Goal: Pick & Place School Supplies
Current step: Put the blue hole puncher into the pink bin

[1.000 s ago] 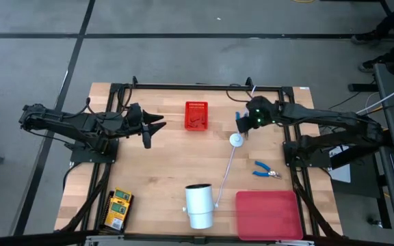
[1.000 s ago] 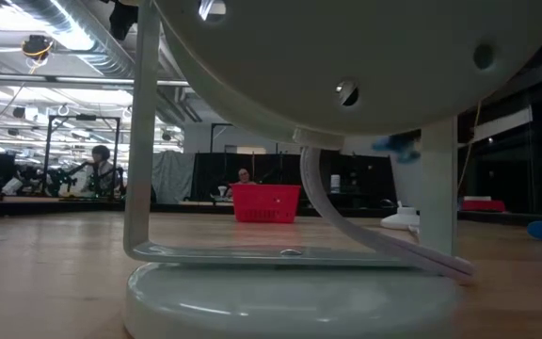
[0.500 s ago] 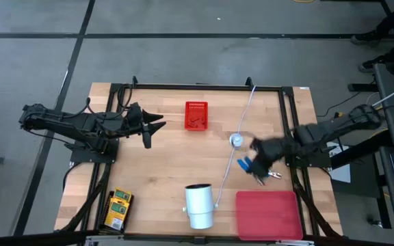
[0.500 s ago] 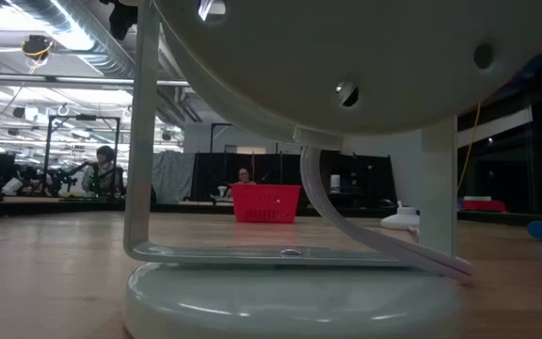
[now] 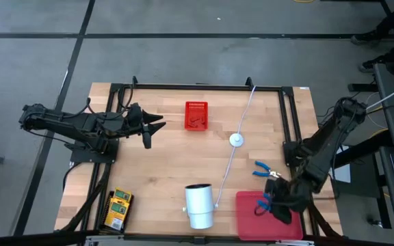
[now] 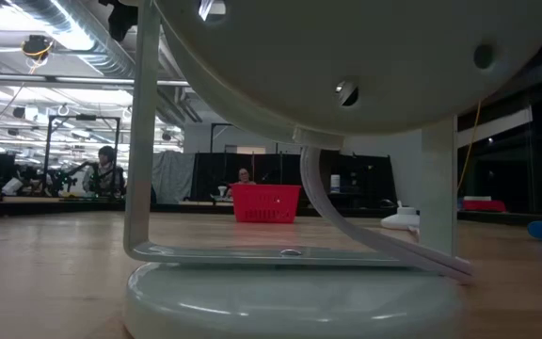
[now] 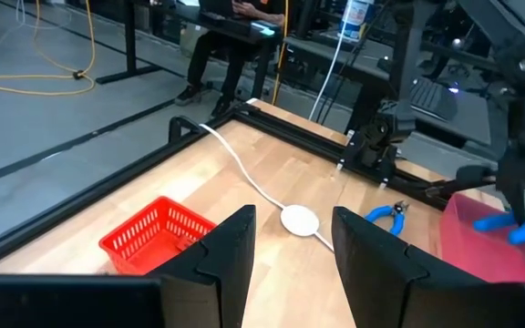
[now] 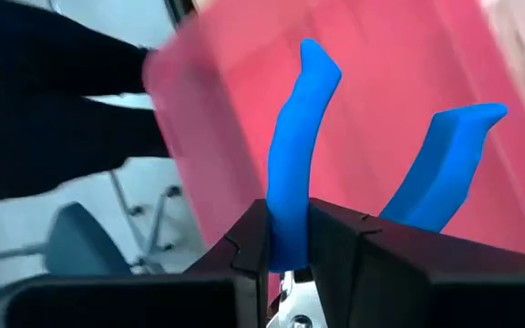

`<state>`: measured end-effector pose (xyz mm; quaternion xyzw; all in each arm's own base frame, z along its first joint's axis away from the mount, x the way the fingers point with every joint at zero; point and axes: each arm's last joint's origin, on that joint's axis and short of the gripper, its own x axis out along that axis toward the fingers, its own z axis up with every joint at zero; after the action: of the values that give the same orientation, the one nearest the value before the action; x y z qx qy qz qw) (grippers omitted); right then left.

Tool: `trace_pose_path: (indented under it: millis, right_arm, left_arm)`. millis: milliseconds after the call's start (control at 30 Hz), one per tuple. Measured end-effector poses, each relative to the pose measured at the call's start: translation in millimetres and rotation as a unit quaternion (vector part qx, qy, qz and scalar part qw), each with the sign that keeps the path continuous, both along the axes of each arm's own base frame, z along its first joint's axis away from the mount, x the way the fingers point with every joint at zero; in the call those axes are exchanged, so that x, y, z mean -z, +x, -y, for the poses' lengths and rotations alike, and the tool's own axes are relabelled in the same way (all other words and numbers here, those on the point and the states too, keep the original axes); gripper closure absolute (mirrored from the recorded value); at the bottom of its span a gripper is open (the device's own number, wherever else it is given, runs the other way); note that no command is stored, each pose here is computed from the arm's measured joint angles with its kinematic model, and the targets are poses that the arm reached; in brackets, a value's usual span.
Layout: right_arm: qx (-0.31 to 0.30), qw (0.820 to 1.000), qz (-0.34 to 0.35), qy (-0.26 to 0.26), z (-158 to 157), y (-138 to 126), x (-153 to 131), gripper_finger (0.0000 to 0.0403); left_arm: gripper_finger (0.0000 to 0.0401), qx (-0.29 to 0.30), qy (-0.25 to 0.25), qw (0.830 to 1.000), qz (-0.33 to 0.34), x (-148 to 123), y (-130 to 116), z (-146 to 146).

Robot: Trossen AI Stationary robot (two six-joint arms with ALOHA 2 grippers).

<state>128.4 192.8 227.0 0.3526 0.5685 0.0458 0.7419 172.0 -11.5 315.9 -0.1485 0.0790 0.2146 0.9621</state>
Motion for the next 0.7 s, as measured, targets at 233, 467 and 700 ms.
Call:
trace_pose_path:
  millis: [233,467,700]
  right_arm:
    - [-0.034,0.998,-0.027,-0.041,-27,2,34,0.0352]
    - [-0.028,0.997,-0.032,-0.069,-40,5,58,0.0352]
    - [-0.013,0.996,-0.026,-0.084,-42,8,65,0.0352]
  left_arm:
    - [0.0258,-0.004,-0.018,1.0,0.008,0,0,0]
    - [0.0258,-0.008,-0.035,0.999,0.016,0,0,0]
    - [0.0258,-0.009,-0.04,0.999,0.021,-1,0,0]
